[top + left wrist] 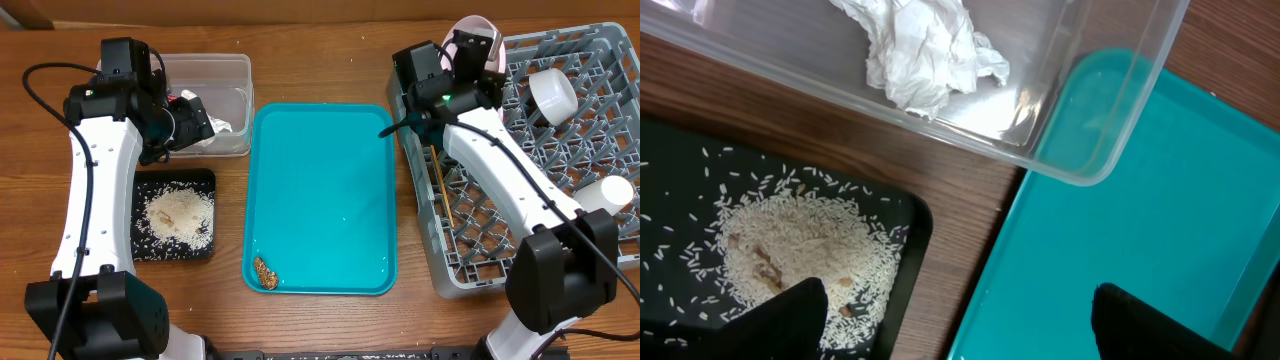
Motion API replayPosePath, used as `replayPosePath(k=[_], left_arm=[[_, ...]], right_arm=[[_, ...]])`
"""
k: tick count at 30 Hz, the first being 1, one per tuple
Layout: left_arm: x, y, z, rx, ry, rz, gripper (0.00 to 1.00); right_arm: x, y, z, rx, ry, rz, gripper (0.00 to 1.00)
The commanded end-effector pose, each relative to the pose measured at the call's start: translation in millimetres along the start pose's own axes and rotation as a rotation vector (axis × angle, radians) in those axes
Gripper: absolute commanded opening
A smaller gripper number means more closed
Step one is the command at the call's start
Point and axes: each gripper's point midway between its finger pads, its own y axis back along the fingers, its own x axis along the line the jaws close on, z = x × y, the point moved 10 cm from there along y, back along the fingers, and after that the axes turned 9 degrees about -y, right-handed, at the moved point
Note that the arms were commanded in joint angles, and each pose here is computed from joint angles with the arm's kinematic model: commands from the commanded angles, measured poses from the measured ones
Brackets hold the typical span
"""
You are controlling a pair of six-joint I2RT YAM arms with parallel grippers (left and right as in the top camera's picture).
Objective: Sort waste into correct bins and load items into the dishwasher
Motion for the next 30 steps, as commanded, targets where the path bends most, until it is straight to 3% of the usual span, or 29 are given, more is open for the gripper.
replayPosePath(k=[1, 13, 16, 18, 21, 30], left_arm=[[-5, 13, 1, -0.036, -0.006, -0.009, 0.86], [-5, 13, 1, -0.038, -0.007, -0.01, 0.86], [-5, 13, 1, -0.04, -0.006, -0.01, 0.87], [-5, 13, 1, -0.04, -0.007, -0.01, 0.87], [-5, 13, 1, -0.039, -0.007, -0.01, 0.86], [-7, 13, 1, -0.037, -0.012, -0.012, 0.87]], right_arm=[[1, -3, -9, 0.006, 0.017, -0.005, 0.04], [12, 15, -17, 0.013, 0.048, 0.068, 0.06], [17, 21, -24, 0.057, 0.081, 0.13, 0.47], [19, 23, -26, 0.089, 0.088, 0.17, 0.56], [22, 24, -28, 0.128, 0.078, 0.22, 0.62], [-3, 50, 0, 0.287, -0.065, 0.567, 0.63]])
